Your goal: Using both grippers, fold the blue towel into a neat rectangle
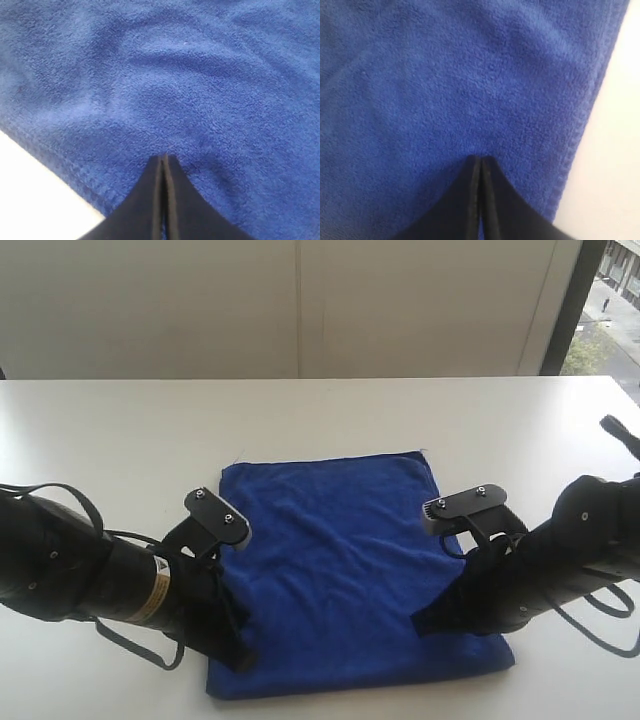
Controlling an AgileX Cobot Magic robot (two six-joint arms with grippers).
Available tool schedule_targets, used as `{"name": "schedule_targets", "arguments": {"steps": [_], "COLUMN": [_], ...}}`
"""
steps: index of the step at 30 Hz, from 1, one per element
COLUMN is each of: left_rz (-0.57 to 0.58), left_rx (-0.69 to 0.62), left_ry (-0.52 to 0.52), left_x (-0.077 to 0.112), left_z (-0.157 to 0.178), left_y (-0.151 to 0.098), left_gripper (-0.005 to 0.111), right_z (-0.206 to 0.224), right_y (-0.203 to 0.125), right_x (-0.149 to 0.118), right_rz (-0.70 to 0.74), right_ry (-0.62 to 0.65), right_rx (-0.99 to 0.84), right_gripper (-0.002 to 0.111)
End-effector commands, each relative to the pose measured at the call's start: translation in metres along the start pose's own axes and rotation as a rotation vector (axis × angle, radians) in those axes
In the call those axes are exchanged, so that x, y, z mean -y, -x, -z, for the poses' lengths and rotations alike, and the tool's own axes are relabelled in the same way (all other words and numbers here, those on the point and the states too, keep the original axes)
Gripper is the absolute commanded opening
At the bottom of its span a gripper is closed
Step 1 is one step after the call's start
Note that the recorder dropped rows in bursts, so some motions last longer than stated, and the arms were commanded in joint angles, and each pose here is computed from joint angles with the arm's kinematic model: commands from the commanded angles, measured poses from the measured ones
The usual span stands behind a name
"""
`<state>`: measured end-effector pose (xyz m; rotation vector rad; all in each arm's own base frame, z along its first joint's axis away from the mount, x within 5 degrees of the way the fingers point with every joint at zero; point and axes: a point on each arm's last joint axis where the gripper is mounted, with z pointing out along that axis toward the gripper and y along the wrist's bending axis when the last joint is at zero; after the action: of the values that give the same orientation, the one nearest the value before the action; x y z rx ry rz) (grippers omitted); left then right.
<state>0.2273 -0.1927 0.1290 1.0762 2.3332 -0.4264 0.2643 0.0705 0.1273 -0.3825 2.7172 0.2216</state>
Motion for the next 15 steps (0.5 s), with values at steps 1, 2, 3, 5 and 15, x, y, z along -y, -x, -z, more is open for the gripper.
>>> {"name": "schedule_targets", "arguments": {"steps": [1,2,3,5,15], "left_rz": [-0.004,-0.001,-0.001,-0.001,0.015], "left_rx": [-0.04,-0.044,-0.044,-0.048,-0.042], "left_ry": [0.034,0.038,0.044,0.05,0.052], "left_x": [-0.0005,-0.0008,-0.0013,-0.0018,-0.0016], "left_z": [0.0001,0.0001,0.0001,0.0001,0.0018], "left_y": [-0.0112,-0.0123,-0.0124,-0.0136,-0.013], "left_gripper": [0.0,0.0,0.0,0.0,0.0], "right_z": [-0.0052,-0.0052,-0.0052,-0.0052,-0.0065], "right_y": [-0.0044,-0.0046,-0.0046,-0.0049,-0.0119], "right_x": [0.0005,0.0005,0.0005,0.0006,0.0005], "right_rz": [0.003,0.007,0.007,0.015,0.019], "right_ry": [-0.004,-0.004,-0.004,-0.005,-0.003], "right_rx": [-0.02,-0.022,-0.022,-0.025,-0.049], "right_gripper": [0.0,0.0,0.0,0.0,0.0]}}
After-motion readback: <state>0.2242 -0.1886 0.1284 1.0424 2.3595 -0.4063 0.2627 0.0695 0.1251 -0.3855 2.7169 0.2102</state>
